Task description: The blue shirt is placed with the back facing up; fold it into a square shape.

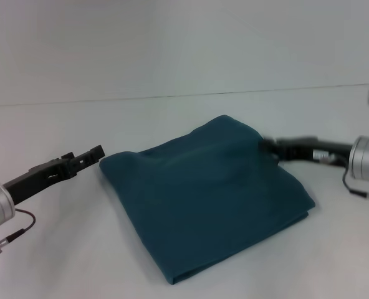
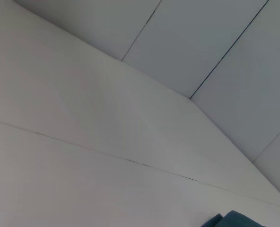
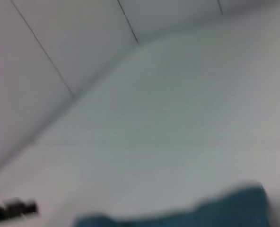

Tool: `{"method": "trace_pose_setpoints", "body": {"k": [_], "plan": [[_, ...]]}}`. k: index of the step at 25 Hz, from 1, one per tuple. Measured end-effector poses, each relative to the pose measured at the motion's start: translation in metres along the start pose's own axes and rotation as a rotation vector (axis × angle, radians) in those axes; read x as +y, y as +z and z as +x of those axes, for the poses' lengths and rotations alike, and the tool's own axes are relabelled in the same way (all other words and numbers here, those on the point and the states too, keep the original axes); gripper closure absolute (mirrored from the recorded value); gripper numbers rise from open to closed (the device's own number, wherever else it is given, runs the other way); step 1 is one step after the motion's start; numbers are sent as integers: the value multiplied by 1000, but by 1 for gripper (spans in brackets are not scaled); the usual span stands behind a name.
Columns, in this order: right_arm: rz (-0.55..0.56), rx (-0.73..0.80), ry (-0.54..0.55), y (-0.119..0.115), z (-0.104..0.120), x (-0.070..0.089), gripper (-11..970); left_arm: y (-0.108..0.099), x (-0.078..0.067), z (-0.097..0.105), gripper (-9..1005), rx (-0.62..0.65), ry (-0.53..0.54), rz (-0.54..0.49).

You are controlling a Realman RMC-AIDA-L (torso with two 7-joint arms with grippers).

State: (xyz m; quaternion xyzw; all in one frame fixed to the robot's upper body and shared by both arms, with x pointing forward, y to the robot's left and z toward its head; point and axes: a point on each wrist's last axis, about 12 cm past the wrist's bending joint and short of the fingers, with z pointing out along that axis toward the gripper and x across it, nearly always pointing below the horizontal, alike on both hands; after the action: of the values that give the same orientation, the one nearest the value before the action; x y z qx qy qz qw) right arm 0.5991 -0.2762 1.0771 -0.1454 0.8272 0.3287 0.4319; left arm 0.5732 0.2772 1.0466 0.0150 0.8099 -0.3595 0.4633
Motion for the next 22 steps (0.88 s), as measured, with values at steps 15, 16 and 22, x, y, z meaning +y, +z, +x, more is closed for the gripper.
{"method": "trace_pose_setpoints", "body": {"k": [15, 16, 22], "plan": [[-113, -107, 25, -22, -48, -1, 624, 23, -5, 4, 46, 83, -33, -56], [-115, -106, 27, -23, -49, -1, 582, 24, -7, 5, 46, 91, -30, -54], [-116, -105, 39, -24, -51, -2, 368, 32, -14, 11, 46, 144, -12, -42]]}}
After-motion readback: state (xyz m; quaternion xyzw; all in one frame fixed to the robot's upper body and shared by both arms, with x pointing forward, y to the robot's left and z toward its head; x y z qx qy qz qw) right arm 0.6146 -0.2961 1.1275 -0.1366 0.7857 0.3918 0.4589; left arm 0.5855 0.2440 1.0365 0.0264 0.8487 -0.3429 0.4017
